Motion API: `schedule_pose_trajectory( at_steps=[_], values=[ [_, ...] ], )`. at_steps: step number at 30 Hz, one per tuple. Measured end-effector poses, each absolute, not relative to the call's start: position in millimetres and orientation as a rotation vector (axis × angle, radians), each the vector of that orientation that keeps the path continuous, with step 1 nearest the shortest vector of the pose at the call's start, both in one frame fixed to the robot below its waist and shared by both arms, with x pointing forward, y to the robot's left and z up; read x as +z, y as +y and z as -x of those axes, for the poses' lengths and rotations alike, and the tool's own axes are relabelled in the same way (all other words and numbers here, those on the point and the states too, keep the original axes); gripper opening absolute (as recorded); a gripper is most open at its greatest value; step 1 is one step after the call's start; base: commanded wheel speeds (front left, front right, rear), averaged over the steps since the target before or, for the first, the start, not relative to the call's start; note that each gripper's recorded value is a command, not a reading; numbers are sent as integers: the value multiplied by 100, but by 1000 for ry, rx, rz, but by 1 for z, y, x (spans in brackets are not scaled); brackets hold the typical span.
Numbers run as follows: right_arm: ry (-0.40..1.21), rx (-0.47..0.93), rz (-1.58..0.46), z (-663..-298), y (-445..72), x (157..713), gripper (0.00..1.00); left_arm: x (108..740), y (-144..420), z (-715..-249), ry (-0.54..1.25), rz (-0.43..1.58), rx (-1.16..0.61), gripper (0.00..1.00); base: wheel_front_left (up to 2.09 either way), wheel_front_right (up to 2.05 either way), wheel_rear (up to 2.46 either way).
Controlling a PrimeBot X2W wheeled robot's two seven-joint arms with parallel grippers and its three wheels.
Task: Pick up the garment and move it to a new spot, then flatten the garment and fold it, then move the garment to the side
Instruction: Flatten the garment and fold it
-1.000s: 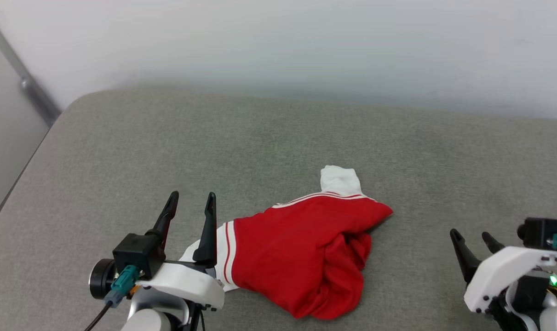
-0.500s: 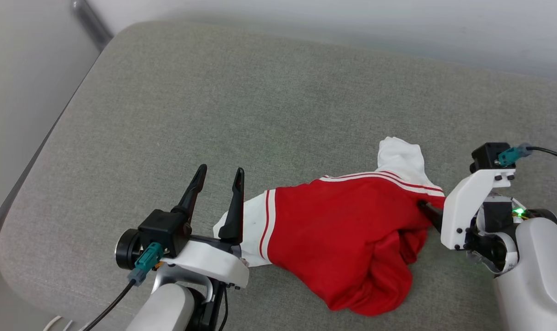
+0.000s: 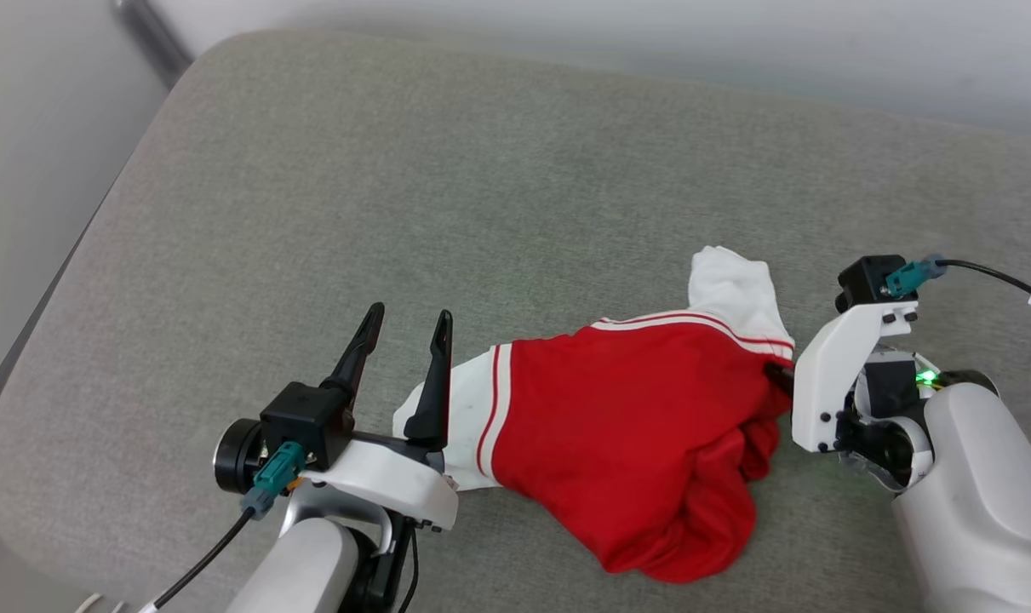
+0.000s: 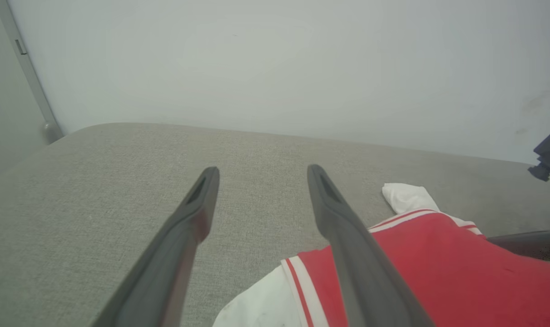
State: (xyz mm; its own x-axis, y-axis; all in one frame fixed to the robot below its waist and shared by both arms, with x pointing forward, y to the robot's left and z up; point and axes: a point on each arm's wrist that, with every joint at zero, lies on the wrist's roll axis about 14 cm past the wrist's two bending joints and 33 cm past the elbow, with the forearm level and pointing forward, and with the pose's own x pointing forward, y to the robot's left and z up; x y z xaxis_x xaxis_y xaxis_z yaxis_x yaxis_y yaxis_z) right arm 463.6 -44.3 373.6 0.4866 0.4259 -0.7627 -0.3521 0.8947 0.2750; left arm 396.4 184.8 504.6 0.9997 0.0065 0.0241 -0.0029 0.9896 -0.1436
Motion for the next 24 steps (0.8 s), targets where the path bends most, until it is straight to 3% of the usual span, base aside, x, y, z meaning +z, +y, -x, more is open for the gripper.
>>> schedule_pose_trajectory(
  at_steps=[7,14,17,22,23,24],
  values=[
    [703,443,-44,-483,-70,435,0,506,175,-394,-19,139,-32,100,0,0,0],
    [561,294,-24,-457,-139,476,0,515,155,-396,-29,143,-95,100,0,0,0],
    [582,195,-49,-428,-173,471,0,518,145,-397,-32,145,-125,100,0,0,0],
    [786,111,-160,-359,-182,413,0,520,133,-398,-30,151,-158,100,0,0,0],
    [822,102,-179,-347,-182,402,21,519,132,-398,-27,153,-161,100,0,0,0],
    [856,94,-185,-337,-182,392,56,518,131,-397,-20,154,-165,100,0,0,0]
  ],
)
